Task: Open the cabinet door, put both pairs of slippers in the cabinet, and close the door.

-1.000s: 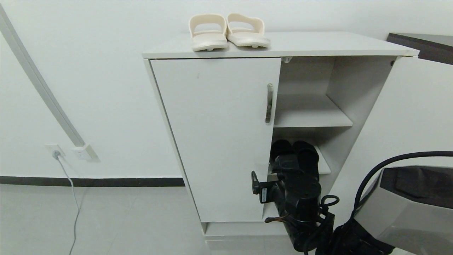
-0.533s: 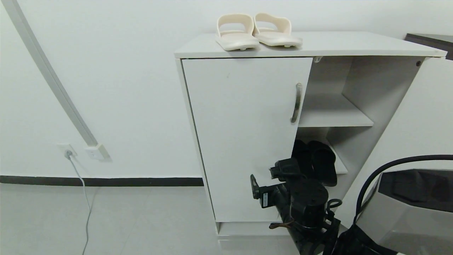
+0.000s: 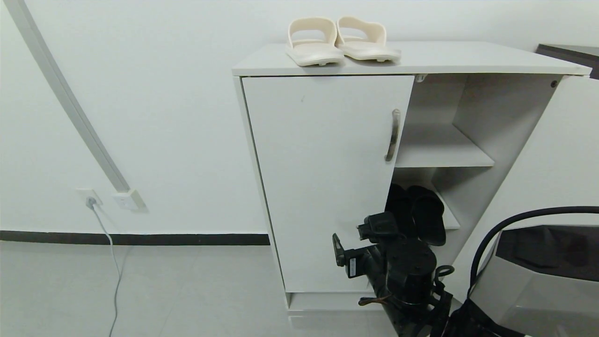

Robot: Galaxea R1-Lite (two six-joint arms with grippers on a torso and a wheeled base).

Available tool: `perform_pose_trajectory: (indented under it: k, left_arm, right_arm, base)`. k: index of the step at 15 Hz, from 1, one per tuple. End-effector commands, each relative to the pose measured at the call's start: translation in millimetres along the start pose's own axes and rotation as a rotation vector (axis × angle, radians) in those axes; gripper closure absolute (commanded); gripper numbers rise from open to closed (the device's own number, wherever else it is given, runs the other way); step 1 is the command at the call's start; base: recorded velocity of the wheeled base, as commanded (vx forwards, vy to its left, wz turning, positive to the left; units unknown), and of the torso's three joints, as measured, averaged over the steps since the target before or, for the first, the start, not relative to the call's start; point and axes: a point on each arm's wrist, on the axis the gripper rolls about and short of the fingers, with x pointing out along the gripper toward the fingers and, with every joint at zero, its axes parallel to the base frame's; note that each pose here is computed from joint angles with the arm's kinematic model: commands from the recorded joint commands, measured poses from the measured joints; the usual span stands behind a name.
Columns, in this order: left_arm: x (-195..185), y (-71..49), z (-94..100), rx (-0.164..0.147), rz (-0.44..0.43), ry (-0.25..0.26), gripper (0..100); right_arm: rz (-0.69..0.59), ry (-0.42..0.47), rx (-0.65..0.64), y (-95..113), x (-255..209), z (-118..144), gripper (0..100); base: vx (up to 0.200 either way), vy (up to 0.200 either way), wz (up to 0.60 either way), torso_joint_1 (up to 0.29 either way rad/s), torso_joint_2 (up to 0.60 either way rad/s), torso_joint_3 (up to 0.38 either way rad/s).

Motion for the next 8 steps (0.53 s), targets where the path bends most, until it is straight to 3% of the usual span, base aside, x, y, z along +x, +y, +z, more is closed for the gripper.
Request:
perform_pose_trajectory:
  k: [1,3,8]
  left_arm:
    - [0.1,0.0,0.0,0.000,0.000,0.001,100]
    - [0.1,0.0,0.0,0.000,0.000,0.001,100]
    - [0.1,0.0,0.0,0.000,0.000,0.001,100]
  right_arm:
    - [0.001,0.003,-0.001,0.6,0.0,-1.4,0]
    - [0.004,0.003,-0.003,1.5,-0.6,-1.4,0]
    - [0.009,0.006,-0.005,1.9,-2.8,-2.6,0]
  base:
    - [0.000,0.000,0.00,0.000,0.00,0.000]
    - [0.000,0.000,0.00,0.009,-0.08,-0.087]
    - [0.000,0.000,0.00,0.064,-0.38,-0.322]
